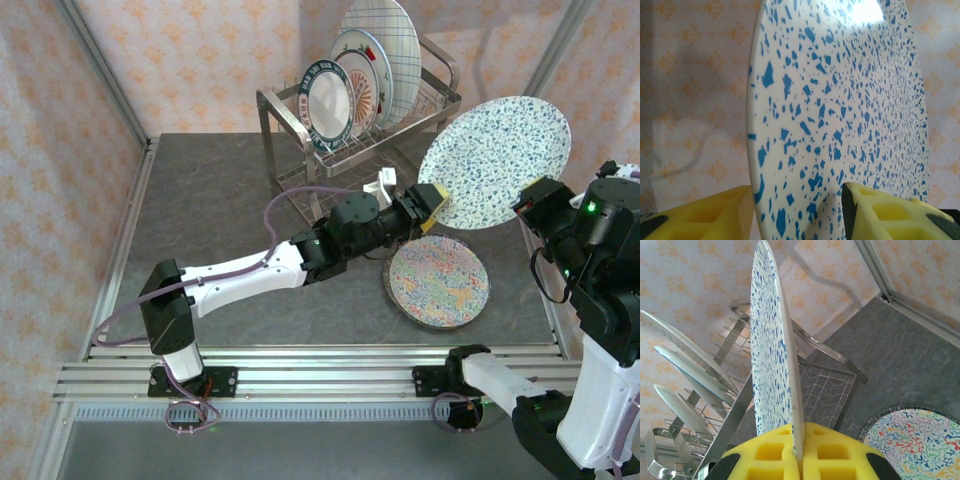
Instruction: Unload the plates from the dish rack
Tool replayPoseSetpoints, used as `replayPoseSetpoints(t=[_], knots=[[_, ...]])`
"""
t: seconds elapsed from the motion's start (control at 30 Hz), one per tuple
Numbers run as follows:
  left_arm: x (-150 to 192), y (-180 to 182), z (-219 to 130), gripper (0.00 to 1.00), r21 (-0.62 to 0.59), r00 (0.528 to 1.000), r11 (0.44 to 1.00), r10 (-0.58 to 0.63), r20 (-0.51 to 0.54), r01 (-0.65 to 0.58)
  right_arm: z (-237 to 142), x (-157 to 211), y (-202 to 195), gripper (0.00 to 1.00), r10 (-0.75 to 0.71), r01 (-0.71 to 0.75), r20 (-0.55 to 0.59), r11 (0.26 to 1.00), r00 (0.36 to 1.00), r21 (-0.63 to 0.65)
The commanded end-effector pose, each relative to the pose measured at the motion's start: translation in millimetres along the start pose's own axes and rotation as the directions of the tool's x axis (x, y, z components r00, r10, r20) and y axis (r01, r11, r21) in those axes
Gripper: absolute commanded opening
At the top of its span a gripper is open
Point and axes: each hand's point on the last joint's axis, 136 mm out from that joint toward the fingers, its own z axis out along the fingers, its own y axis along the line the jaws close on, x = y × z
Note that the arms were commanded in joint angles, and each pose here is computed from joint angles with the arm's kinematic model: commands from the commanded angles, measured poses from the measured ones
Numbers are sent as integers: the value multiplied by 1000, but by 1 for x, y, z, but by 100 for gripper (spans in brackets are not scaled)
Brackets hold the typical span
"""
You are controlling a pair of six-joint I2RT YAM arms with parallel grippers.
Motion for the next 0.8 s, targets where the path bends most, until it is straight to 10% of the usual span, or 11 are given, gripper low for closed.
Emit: replayPoseSetpoints(t=[0.0,0.4,0.77], knots=[[5,-15,-1,42,60,1000,998,-13,-18,14,-4,-11,14,0,62,-58,44,996,997,-71],[1,-11,-8,0,51,999,999,-14,-28,16,2,10,-8,0,72,-72,4,997,997,-15],[-11,-26,-23,0,157,1000,988,-4,13,2,4,28,-26,53,2,3,-72,998,997,67]])
